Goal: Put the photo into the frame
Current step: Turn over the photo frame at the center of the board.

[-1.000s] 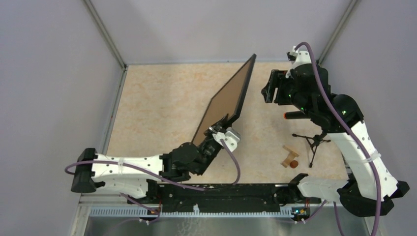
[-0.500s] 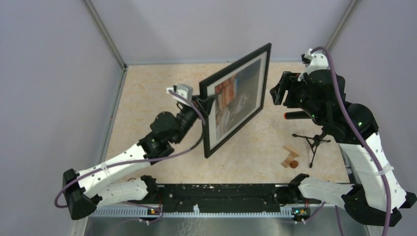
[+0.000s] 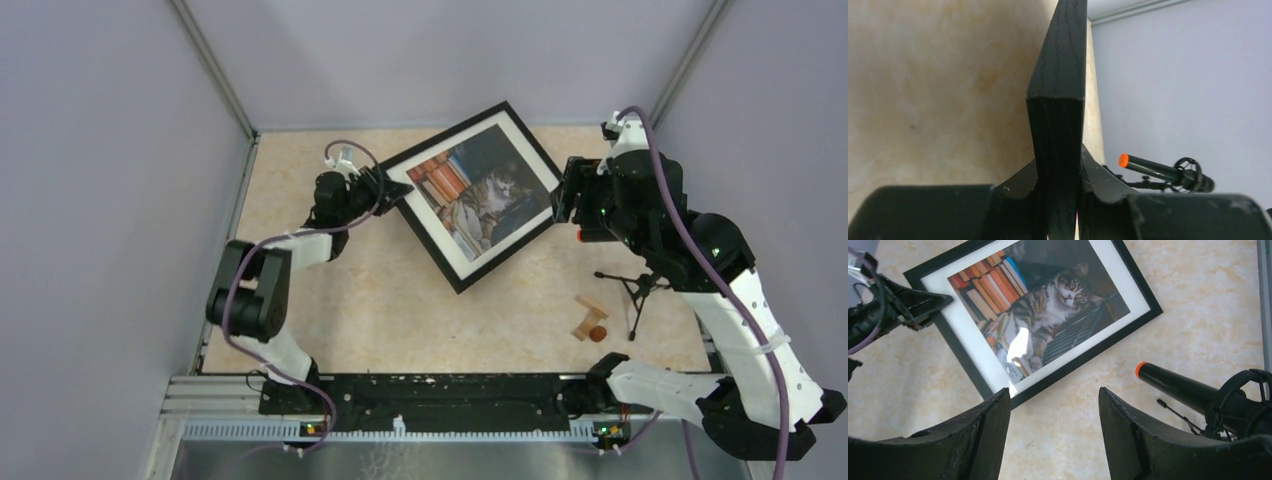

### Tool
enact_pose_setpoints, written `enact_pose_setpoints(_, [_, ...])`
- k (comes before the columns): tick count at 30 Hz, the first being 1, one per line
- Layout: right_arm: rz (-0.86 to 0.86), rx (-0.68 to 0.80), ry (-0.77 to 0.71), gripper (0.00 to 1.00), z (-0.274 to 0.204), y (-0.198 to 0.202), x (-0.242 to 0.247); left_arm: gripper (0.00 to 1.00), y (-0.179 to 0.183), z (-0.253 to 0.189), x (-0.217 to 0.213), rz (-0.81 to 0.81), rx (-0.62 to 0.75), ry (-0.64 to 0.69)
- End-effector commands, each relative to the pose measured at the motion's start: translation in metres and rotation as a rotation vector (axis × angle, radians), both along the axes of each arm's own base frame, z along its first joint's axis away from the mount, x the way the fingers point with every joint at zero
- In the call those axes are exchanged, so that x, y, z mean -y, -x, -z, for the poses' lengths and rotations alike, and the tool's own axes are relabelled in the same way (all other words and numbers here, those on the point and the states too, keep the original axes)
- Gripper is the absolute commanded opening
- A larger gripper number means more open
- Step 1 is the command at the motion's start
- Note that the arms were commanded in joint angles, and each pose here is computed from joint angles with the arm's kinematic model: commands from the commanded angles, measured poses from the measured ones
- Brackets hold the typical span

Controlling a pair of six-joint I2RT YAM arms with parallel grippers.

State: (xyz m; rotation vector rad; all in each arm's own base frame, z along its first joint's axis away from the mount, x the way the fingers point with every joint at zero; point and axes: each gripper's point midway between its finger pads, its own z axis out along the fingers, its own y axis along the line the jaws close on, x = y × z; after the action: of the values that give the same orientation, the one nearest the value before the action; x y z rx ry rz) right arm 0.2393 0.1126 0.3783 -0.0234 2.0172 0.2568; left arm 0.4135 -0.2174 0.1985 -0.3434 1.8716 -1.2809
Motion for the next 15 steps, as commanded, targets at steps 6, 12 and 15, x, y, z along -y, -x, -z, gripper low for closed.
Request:
enact_pose_setpoints(6, [0.029,0.027,0.021,0.64,0.003,-0.001,0.009,0.00,0.004,0.026,0.090,0.325,-0.088,0.302])
enact_pose_setpoints(12, [0.017,0.009,0.015,0.64,0.009,-0.001,0.006,0.00,-0.022,0.055,0.126,0.208,-0.101,0.356])
enact_pose_setpoints(15, [0.017,-0.011,0.019,0.64,0.016,0.001,0.006,0.00,-0.042,0.073,0.133,0.136,-0.113,0.375])
